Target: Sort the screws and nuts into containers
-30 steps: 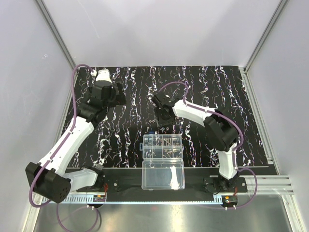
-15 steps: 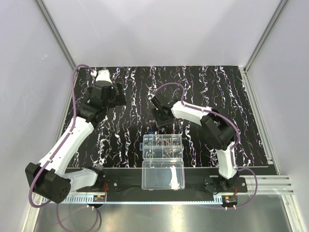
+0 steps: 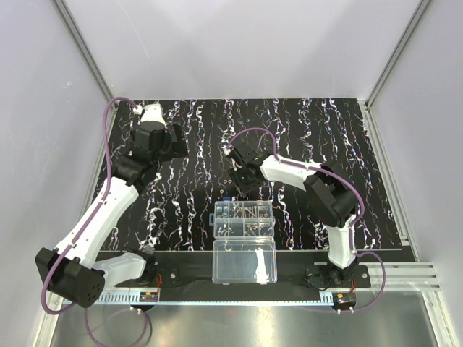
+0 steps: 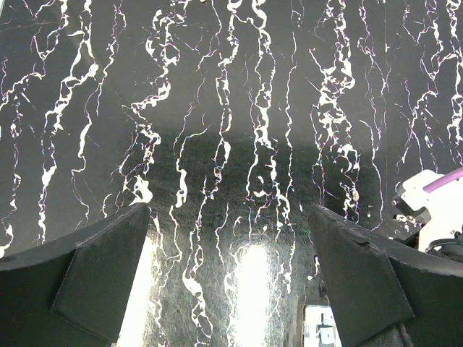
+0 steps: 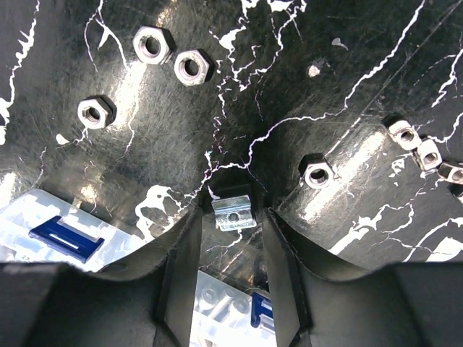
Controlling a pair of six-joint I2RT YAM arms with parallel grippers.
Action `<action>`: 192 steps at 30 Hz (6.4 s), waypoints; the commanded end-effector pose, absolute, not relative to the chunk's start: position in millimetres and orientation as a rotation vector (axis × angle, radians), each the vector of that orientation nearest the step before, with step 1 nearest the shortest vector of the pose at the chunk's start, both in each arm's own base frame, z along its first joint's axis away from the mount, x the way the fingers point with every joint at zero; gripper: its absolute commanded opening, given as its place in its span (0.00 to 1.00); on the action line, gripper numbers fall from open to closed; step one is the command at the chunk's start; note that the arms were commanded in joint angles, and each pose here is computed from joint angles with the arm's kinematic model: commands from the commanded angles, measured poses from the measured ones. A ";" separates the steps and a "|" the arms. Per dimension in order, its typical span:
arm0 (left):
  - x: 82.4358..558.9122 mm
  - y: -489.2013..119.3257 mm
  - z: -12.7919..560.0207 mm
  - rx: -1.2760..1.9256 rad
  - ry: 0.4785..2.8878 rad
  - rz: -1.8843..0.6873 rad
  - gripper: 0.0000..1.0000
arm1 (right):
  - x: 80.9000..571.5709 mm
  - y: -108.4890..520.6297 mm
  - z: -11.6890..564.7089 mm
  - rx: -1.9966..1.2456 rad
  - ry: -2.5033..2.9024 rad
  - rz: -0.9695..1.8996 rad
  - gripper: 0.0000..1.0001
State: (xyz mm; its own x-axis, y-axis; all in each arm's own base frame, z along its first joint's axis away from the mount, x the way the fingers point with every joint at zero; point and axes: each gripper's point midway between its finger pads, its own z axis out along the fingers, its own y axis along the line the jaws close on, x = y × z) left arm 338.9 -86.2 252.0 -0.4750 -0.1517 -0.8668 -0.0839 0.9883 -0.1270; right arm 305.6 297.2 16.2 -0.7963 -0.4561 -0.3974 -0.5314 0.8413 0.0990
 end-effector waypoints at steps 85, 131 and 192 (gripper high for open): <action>344.7 -86.9 283.1 -0.184 1.972 -0.121 0.99 | 364.1 257.5 96.9 -0.125 2.599 0.261 0.71; 347.8 -87.7 276.0 -0.178 1.994 -0.107 0.99 | 353.7 277.8 11.9 -0.338 2.709 0.033 0.35; 331.3 -87.7 311.0 -0.195 1.897 -0.197 0.99 | 164.2 384.4 87.7 -0.783 2.587 0.491 0.06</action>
